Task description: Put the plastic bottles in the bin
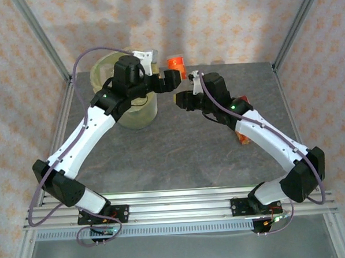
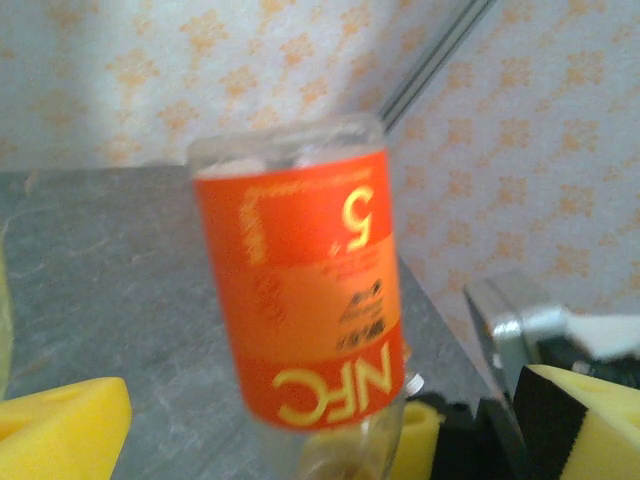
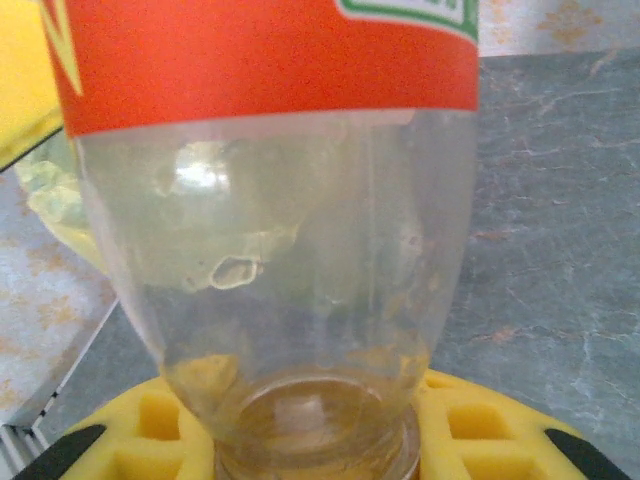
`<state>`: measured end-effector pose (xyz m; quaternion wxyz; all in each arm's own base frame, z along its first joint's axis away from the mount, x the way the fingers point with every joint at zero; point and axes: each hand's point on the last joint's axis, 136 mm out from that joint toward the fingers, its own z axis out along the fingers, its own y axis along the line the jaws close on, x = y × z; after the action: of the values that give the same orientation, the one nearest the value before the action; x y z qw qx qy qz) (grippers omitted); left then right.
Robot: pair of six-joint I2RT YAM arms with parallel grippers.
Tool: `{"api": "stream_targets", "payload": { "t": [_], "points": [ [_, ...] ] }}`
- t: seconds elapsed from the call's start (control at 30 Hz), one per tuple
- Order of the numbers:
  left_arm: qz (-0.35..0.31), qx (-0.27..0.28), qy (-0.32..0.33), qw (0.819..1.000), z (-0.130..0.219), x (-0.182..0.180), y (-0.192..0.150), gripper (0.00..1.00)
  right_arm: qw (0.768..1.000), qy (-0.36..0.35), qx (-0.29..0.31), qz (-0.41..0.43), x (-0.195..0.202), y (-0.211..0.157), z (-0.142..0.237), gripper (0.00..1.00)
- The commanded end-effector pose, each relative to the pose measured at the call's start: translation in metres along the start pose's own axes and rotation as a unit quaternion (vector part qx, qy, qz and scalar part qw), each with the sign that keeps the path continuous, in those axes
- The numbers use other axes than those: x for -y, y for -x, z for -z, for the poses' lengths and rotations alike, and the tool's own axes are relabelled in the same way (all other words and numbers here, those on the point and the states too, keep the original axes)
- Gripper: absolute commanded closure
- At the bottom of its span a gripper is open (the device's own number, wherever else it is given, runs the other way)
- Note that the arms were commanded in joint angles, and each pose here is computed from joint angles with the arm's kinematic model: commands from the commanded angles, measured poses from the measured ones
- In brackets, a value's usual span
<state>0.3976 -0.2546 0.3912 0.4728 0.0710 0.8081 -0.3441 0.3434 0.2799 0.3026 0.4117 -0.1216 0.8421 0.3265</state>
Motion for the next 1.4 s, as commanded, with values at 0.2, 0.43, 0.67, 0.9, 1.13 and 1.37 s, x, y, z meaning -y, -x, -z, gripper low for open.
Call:
{"api": "stream_targets", "payload": {
  "t": [0.2, 0.43, 0.67, 0.9, 1.13, 1.37],
  "points": [
    [-0.016, 0.022, -0.003, 1.0, -0.008, 0.009, 0.026, 0.01, 0.998, 0.049, 0.027, 0.015, -0.033, 0.012, 0.014, 0.79],
    [-0.008, 0.026, 0.022, 0.999, -0.013, 0.0, 0.029, 0.15, 0.997, 0.073, 0.034, 0.018, -0.044, 0.016, 0.021, 0.79],
    [-0.007, 0.033, 0.019, 0.999, -0.012, 0.002, 0.033, 0.38, 0.996, 0.077, 0.034, 0.02, -0.047, 0.016, 0.023, 0.77],
    [-0.032, 0.074, 0.013, 0.997, -0.002, 0.011, 0.056, 0.66, 0.998, 0.053, 0.034, 0.008, -0.04, 0.018, 0.026, 0.35],
    [-0.096, 0.173, 0.05, 0.979, 0.025, 0.006, 0.106, 0.72, 0.999, 0.021, 0.04, -0.004, -0.03, 0.017, 0.04, 0.01],
    [-0.148, 0.255, 0.122, 0.948, 0.053, -0.026, 0.153, 0.72, 0.998, -0.031, 0.057, -0.022, -0.011, 0.015, 0.06, 0.01]
  ]
}}
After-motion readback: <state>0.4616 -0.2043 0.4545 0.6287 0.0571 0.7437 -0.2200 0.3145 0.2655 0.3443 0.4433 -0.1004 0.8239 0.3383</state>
